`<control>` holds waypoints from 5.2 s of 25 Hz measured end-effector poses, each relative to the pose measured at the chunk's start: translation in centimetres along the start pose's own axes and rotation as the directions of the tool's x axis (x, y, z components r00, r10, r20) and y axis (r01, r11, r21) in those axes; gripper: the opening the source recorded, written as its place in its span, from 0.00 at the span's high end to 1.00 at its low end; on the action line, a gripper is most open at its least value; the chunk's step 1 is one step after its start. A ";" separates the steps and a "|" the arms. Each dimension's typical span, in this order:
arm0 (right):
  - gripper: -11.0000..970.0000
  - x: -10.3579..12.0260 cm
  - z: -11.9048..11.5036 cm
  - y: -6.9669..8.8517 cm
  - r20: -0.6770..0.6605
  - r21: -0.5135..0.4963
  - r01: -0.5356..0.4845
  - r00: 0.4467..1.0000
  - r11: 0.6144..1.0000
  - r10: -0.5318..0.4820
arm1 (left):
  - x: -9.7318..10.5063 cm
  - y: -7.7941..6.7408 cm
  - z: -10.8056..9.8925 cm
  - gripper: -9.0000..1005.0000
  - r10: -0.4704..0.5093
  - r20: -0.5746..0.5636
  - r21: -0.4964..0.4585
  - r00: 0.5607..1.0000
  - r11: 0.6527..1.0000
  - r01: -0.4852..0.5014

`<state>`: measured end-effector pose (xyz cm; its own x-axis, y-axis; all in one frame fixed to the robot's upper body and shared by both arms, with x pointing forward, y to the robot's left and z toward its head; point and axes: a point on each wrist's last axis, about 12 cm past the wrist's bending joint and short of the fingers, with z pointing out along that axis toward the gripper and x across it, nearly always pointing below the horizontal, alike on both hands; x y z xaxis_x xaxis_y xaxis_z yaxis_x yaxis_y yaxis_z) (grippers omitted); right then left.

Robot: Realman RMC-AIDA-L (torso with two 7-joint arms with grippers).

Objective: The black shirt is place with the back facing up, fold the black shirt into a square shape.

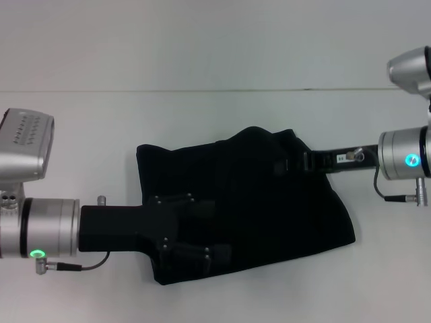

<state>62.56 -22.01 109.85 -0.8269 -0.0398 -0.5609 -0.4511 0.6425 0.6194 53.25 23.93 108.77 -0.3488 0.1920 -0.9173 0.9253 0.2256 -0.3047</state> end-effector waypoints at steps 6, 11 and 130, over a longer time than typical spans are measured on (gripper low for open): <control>0.94 -1.3 -0.9 0.5 0.030 -0.021 0.041 0.999 0.999 -0.040 | 0.0 0.0 -0.8 0.06 -0.004 -0.039 0.007 0.999 1.000 0.004; 0.94 -2.2 -1.8 0.7 0.045 -0.035 0.060 0.997 0.998 -0.059 | 0.3 0.0 -1.0 0.06 -0.026 -0.092 0.006 0.995 1.000 0.027; 0.33 1.2 0.2 -2.1 0.284 0.041 -0.119 0.953 0.992 0.102 | 1.6 5.1 2.5 0.06 -0.009 -0.126 -0.418 0.992 0.908 -0.045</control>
<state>62.58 -23.20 107.78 -0.7392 0.2450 -0.6274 -0.3355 0.6738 0.6584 57.79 23.03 105.08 -0.3729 0.3084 -0.8751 0.7934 0.5950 -0.1283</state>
